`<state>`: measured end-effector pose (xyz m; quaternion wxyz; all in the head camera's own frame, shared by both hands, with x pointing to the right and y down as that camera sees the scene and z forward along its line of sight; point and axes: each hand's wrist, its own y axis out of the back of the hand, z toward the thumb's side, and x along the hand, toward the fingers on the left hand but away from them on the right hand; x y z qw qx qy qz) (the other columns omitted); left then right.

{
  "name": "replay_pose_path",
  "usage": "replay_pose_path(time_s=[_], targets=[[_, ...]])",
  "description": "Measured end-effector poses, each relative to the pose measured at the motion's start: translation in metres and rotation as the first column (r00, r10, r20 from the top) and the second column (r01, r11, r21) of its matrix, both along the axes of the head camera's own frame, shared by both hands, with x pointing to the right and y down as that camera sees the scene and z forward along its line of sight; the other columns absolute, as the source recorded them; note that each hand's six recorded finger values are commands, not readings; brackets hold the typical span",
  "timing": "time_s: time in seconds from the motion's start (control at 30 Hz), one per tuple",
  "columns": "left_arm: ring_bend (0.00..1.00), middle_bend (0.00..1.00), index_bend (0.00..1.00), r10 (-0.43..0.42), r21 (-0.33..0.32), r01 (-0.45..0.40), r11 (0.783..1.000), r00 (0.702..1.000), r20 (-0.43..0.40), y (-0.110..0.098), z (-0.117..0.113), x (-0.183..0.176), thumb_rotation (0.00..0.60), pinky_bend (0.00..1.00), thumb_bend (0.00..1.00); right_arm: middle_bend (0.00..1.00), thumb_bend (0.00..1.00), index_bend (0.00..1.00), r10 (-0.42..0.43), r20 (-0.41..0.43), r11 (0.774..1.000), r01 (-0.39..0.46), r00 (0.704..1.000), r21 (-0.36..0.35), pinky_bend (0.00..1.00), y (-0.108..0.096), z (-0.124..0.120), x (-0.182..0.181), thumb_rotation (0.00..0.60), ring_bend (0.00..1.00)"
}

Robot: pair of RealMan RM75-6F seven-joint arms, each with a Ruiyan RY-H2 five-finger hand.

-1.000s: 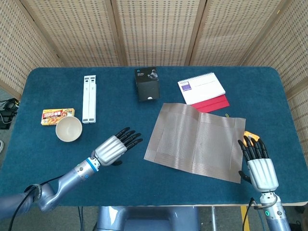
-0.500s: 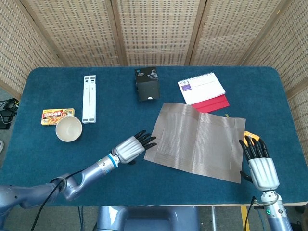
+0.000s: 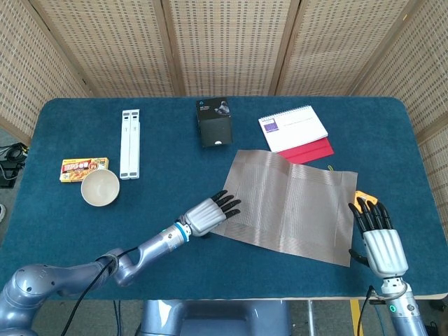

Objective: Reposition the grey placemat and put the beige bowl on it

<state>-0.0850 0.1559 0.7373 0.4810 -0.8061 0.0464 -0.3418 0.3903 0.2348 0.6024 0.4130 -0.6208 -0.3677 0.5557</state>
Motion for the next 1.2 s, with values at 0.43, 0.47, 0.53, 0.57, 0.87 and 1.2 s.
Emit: replay_pose_path(time_s=[0.43,0.47,0.53,0.57,0.87,1.2], targets=[[0.00,0.00,0.17,-0.005,0.020,0.005,1.000,1.000,0.006,-0.009,0.000,0.016,0.600,0.00,0.09,0.00,0.00,0.00,-0.004,0.012,1.000,0.004,1.000,0.004,0.00,0.001,-0.004,-0.002,0.600,0.00],[0.00,0.00,0.17,-0.007,0.021,0.007,1.000,1.000,0.006,-0.011,-0.001,0.017,0.600,0.00,0.13,0.00,0.00,0.00,-0.004,0.013,1.000,0.004,1.000,0.005,0.00,0.001,-0.005,-0.002,0.600,0.00],[0.00,0.00,0.18,-0.010,0.024,0.009,1.000,1.000,0.006,-0.012,-0.002,0.017,0.600,0.00,0.18,0.00,0.00,0.00,-0.004,0.014,1.000,0.004,1.000,0.006,0.00,0.001,-0.005,-0.002,0.600,0.00],[0.00,0.00,0.18,-0.011,0.026,0.011,1.000,1.000,0.005,-0.013,-0.002,0.018,0.600,0.00,0.21,0.00,0.00,0.00,-0.005,0.015,1.000,0.005,1.000,0.007,0.00,0.001,-0.005,-0.002,0.600,0.00],[0.00,0.00,0.21,-0.028,0.026,0.028,0.999,1.000,0.002,-0.017,-0.003,0.016,0.600,0.00,0.26,0.00,0.00,0.00,-0.015,0.023,1.000,0.014,1.000,0.012,0.00,0.002,-0.008,-0.003,0.600,0.00],[0.00,0.00,0.26,-0.054,-0.003,0.054,0.999,0.999,0.009,-0.015,0.007,0.013,0.600,0.00,0.32,0.00,0.00,0.00,-0.023,0.035,1.000,0.022,0.999,0.019,0.00,0.002,-0.011,-0.005,0.600,0.00]])
